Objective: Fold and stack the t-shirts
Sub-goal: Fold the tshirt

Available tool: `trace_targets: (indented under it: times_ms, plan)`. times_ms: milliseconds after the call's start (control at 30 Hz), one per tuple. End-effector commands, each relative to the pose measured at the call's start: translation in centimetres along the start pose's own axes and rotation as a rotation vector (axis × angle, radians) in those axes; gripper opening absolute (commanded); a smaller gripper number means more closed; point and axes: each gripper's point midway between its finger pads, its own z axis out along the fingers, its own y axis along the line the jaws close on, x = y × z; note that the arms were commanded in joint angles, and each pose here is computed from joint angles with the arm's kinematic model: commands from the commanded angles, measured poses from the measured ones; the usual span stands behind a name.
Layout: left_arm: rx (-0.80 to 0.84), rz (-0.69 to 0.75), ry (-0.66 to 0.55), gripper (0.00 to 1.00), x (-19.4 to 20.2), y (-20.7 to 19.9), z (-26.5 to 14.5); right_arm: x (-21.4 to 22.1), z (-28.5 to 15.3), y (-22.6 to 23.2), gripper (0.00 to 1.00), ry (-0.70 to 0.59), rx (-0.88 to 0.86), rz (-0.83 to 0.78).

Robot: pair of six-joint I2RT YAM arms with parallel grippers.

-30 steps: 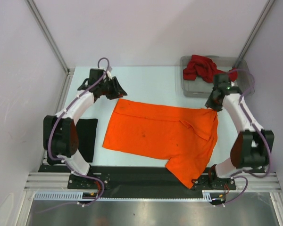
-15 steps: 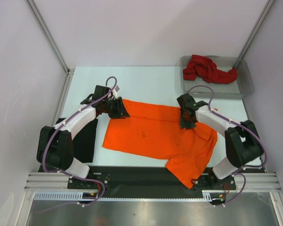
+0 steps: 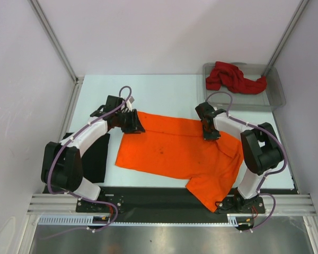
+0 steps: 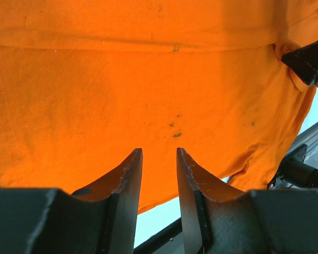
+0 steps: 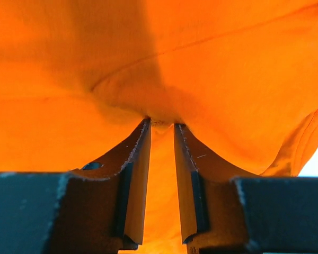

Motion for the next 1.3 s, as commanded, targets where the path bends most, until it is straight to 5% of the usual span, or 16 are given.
trace_targets:
  times_ms: [0,300,400,500,1267]
  plan:
    - [0.017,0.044,-0.052,0.37,-2.0,-1.1,-0.6,-1.9,0.1,-0.4,0.28,-0.045,0.018,-0.009]
    - [0.015,0.04,-0.049,0.37,-2.4,-1.1,-0.3,-1.6,0.6,0.1,0.23,-0.028,-0.007,-0.014]
    - [0.019,0.041,-0.047,0.37,-2.4,-1.2,-0.2,-1.5,0.5,0.3,0.17,-0.025,-0.015,-0.011]
    - [0.018,0.042,-0.046,0.37,-2.5,-1.2,-0.2,-1.4,0.0,0.2,0.0,-0.018,-0.017,-0.004]
    - [0.015,0.052,-0.019,0.37,-2.3,-0.9,0.4,1.8,-5.6,2.5,0.0,0.188,-0.188,0.073]
